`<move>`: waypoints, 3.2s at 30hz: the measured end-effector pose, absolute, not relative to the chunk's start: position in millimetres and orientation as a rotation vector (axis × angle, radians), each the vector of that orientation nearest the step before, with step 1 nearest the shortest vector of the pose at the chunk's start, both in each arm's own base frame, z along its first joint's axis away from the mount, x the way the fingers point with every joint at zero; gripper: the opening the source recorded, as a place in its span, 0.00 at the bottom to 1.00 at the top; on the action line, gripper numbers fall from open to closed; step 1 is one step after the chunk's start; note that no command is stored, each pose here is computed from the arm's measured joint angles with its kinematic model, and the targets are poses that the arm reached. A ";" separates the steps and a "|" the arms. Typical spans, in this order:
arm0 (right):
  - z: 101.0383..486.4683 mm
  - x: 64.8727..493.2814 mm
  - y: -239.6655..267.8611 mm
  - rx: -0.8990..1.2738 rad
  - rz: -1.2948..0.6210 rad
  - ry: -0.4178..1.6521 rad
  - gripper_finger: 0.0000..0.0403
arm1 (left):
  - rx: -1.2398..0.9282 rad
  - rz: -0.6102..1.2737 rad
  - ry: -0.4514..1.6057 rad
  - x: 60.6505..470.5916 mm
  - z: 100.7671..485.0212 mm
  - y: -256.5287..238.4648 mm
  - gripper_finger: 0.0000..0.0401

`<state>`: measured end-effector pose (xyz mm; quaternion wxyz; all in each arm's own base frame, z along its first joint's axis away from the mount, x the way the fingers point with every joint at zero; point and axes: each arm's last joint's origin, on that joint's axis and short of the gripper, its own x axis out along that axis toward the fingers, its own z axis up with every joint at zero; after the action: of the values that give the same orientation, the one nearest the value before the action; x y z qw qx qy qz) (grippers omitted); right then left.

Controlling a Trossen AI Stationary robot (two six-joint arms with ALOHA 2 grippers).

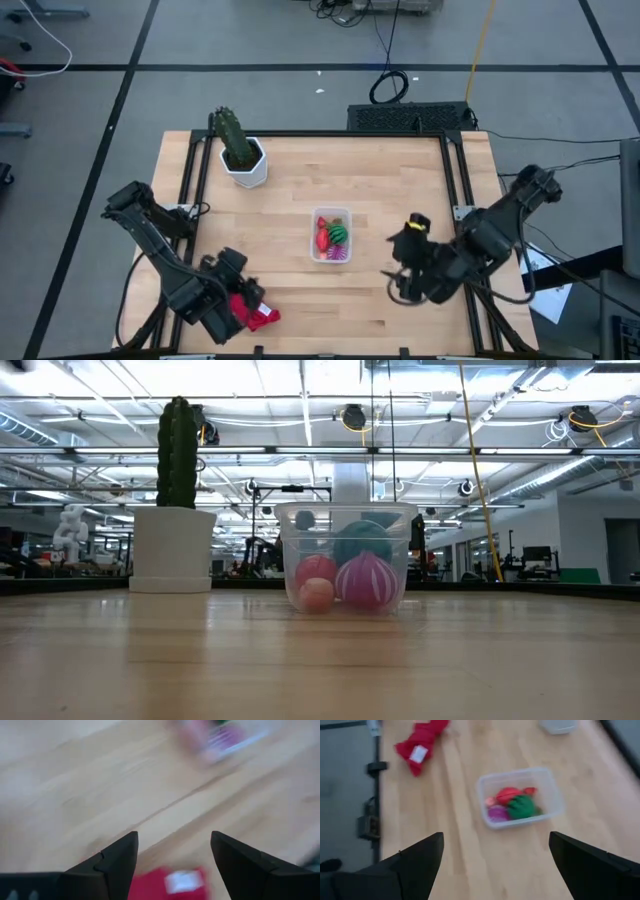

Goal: Pick and placing Produce into tupperware
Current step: Return to Home Position

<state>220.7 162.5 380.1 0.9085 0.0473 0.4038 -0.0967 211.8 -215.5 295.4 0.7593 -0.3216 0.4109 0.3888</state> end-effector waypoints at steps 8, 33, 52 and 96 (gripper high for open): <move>336.6 184.9 150.7 0.278 -0.117 0.659 0.88 | -0.554 0.673 0.654 240.3 301.2 -213.5 0.63; 332.9 82.6 45.0 0.081 -0.305 0.182 0.88 | -0.352 0.994 0.357 232.9 279.8 -36.7 0.63; 295.6 61.1 24.2 0.087 -0.303 0.141 0.88 | -0.302 0.762 0.324 176.2 252.1 19.9 0.63; 195.2 77.3 36.5 0.407 -0.436 -0.215 0.88 | -0.383 0.733 0.072 95.5 231.2 11.4 0.63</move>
<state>77.3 36.5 195.2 0.9501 0.2003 -0.1059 -0.2145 95.5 11.4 231.2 0.9151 -0.1862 0.0348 0.3560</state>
